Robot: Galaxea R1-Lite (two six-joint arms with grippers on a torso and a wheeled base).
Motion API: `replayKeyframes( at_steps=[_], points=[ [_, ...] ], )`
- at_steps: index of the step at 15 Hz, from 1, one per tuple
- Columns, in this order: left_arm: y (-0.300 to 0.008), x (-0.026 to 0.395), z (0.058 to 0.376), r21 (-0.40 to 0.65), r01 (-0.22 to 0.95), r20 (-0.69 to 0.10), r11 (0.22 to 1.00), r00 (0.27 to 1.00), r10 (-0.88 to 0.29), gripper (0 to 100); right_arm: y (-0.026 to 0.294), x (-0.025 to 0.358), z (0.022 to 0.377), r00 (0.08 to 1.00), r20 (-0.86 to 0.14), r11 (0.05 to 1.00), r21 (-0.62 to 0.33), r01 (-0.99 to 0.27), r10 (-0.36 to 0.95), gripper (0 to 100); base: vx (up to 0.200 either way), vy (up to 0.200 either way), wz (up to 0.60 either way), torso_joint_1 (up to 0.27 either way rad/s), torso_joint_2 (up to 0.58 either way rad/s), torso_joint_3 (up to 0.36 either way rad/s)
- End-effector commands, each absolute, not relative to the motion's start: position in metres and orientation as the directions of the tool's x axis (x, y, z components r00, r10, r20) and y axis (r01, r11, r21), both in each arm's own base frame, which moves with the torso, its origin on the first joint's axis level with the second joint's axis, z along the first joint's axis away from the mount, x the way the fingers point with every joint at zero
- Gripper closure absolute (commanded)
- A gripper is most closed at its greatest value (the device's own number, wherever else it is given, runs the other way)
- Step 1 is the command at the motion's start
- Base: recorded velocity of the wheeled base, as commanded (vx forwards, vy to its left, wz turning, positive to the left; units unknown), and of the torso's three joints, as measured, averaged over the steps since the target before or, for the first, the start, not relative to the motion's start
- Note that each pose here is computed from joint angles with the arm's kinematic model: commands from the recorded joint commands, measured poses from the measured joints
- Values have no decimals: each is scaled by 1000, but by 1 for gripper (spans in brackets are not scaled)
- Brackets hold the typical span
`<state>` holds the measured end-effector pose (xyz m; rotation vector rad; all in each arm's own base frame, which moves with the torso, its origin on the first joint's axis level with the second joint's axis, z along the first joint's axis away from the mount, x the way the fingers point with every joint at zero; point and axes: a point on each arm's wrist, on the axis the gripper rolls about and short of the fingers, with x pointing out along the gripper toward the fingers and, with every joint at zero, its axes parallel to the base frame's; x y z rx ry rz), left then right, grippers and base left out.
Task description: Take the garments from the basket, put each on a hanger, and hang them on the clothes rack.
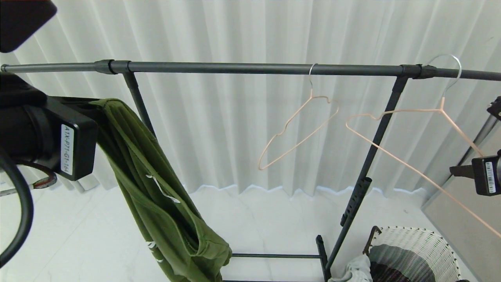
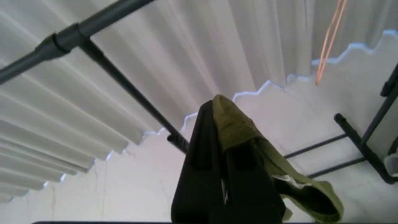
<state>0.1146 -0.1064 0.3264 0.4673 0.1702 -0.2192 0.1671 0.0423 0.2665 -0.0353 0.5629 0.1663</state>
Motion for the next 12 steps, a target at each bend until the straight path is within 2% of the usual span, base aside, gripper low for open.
replayKeyframes(
  at_steps=[1,4,8,12],
  points=[
    [-105,116,325,429,239,-216,871,964,-158,100,43,150,273,850,-496,980,16,-197,179,100,-200,0,0,2,2,2],
    [-103,114,325,427,237,-213,872,964,-157,100,47,144,275,851,-481,972,18,-233,213,100,-200,0,0,1,2,4],
    [-99,110,317,436,244,-229,866,961,-156,100,60,129,282,838,-442,937,22,-348,321,100,0,0,0,0,0,0],
    [-103,114,314,441,247,-241,863,959,-151,100,85,108,289,752,-410,835,46,-549,517,100,0,0,0,0,0,0]
  ],
)
